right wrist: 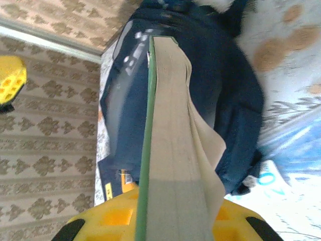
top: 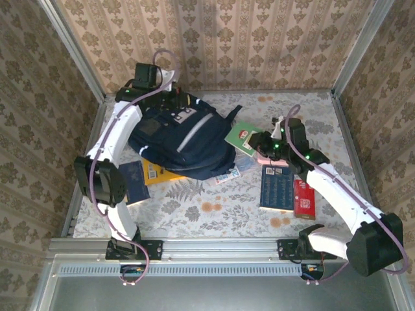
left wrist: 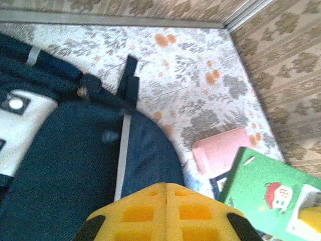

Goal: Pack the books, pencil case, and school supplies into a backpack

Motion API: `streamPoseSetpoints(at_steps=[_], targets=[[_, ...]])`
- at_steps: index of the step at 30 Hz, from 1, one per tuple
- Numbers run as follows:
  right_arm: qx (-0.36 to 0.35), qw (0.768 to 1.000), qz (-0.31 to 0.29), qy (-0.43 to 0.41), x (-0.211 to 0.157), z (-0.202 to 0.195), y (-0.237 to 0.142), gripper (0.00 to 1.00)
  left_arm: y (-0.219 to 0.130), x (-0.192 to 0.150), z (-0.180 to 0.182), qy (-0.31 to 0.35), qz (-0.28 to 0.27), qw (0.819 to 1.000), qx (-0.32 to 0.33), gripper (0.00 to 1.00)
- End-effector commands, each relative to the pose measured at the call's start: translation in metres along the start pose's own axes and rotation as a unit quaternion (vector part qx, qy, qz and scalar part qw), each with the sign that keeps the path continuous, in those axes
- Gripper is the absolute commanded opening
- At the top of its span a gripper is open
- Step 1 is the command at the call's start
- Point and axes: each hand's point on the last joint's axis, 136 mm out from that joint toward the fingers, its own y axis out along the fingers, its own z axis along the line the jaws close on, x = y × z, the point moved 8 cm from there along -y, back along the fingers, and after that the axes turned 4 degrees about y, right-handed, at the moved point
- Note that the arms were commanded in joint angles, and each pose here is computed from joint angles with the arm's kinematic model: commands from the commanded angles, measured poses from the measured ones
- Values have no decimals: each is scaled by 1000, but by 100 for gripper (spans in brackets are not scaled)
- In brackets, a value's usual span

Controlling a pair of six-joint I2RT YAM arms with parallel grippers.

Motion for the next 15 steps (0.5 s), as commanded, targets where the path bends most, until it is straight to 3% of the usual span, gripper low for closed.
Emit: streamPoseSetpoints(at_steps=[1,4,7,9,12,15], targets=[[75,997,-4,-23,7,40,0,0,-31,18,-19,7,-48,997,-56,0],[76,997,5,-12,2,44,12,0,-32,21,-21,-3,-58,995,-87,0],[17,999,-31,-7,6,31,7,0,-24,12,-20,-6,-40,998,-47,0],[-34,997,-69,-13,10,18,-5,0,-13,-1,-21,18,-9,1000,4,24],[-66,995,-76,-10,14,2,-11,0,15,-25,-22,55,62,996,39,45],[-80,994,-69,2,12,-11,-9,0,45,-45,-6,66,122,987,77,56]])
